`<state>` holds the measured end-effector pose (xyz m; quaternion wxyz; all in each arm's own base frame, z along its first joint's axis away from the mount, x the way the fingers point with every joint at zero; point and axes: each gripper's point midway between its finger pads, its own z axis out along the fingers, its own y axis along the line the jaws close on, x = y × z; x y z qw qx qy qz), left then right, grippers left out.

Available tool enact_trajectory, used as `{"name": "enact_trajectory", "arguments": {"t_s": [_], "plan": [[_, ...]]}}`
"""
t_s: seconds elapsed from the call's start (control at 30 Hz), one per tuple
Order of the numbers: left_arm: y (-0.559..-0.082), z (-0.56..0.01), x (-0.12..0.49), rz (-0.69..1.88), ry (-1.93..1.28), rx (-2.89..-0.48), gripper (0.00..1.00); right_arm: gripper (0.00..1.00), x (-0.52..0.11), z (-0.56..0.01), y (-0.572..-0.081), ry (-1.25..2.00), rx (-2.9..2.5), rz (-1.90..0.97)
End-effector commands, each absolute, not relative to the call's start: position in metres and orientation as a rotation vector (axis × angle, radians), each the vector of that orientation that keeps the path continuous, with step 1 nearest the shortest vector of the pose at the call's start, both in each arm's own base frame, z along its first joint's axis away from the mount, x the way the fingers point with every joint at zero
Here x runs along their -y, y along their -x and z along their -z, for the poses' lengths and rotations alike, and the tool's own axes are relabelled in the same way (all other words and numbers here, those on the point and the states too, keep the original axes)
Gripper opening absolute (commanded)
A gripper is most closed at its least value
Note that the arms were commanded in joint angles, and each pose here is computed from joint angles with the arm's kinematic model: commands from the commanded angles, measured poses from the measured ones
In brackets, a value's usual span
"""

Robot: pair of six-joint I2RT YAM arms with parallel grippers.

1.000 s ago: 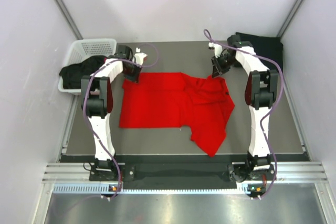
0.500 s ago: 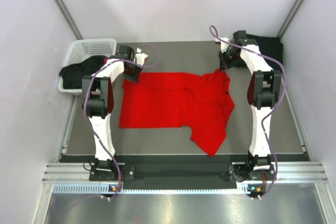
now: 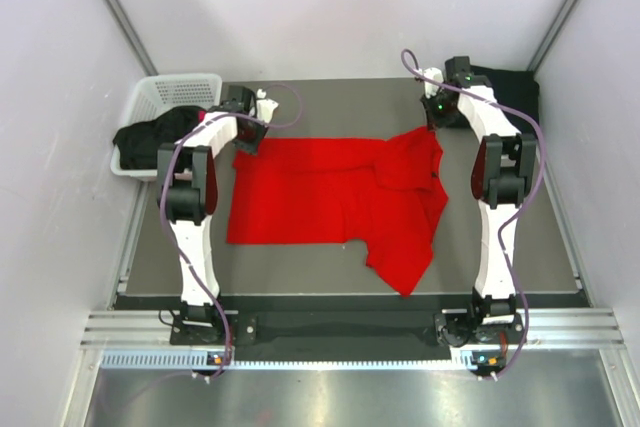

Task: Fold and stack the t-shirts
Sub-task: Fold the tshirt

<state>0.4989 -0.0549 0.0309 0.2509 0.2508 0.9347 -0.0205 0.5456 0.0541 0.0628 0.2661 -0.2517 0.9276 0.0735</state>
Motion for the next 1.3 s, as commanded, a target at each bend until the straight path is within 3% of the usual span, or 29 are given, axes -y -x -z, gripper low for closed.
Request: {"name": "enact_trajectory", "arguments": {"t_s": [0.0, 0.1, 0.23, 0.33, 0.73, 1.27], "plan": [[-0.527, -0.039, 0.050, -0.019, -0.634, -2.482, 0.00, 0.00, -0.039, -0.077, -0.561, 0.628, -2.456, -0.080], [-0.537, -0.038, 0.053, -0.015, -0.626, -2.468, 0.00, 0.05, -0.041, -0.074, -0.561, 0.634, -2.458, -0.097], [-0.551, -0.036, 0.056, -0.007, -0.624, -2.448, 0.00, 0.30, -0.047, -0.084, -0.561, 0.631, -2.442, -0.120], [-0.555, -0.036, 0.058, 0.009, -0.624, -2.441, 0.00, 0.36, -0.044, -0.099, -0.557, 0.621, -2.423, -0.118], [-0.544, -0.023, 0.063, 0.055, -0.635, -2.476, 0.00, 0.29, -0.025, -0.097, -0.536, 0.628, -2.459, -0.115], [-0.541, -0.007, 0.065, 0.063, -0.643, -2.502, 0.00, 0.31, -0.018, -0.114, -0.516, 0.670, -2.439, -0.250]]}}
